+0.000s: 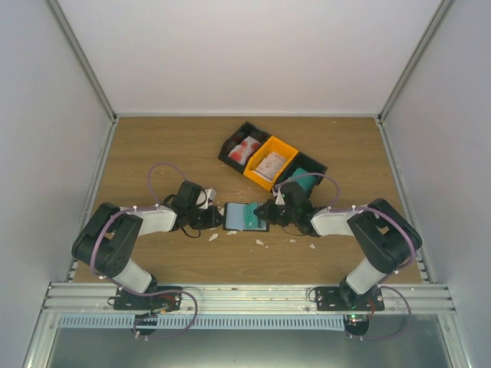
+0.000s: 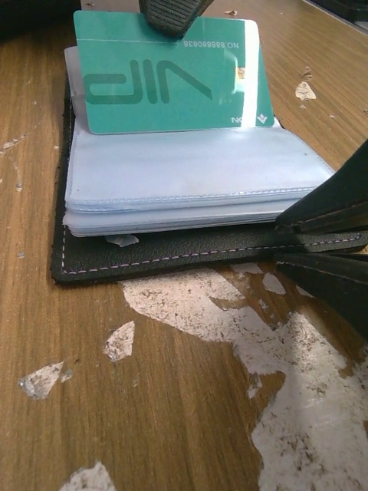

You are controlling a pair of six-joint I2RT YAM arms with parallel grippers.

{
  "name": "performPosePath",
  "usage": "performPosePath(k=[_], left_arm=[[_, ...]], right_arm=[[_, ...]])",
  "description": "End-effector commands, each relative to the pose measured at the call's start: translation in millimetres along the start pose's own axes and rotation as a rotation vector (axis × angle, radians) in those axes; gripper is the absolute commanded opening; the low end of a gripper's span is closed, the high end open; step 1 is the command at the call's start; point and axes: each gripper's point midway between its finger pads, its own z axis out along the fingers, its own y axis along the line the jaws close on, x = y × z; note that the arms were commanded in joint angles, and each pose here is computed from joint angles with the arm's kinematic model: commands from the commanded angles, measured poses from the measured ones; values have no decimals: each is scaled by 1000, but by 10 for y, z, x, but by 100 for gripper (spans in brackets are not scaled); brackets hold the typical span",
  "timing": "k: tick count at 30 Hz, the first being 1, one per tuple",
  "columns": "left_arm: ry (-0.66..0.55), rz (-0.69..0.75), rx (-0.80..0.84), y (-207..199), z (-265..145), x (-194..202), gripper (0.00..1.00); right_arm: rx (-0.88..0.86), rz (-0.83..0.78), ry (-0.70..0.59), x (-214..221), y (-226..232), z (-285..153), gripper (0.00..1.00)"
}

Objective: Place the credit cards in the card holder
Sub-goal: Insert the credit card into the card holder.

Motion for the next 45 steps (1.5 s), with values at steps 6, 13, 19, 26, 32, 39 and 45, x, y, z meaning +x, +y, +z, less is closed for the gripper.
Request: performPosePath(k=[6,13,19,26,32,39,45], left_arm=[[32,-23,-21,101,19,134,11],[16,-9,1,57,35,88,10],[13,-6,8,40,31,68,10],[21,-4,12,40,43,81,9],[21,1,10,36,36,76,9],[-67,7,-53,72,-96,-63,6],[-171,54,-7,-146,-296,-264,5]], right_arm=[[108,63,-76,-29,-244,-55,0],[73,54,-9,75,-184,60,1],[60,51,44,178,-177,185,1],[44,73,66,227,-191,248,1],[63,110,65,274,-213,238,1],[139,171,8,303,-381,45,1],[131,167,21,302,-344,60,0]])
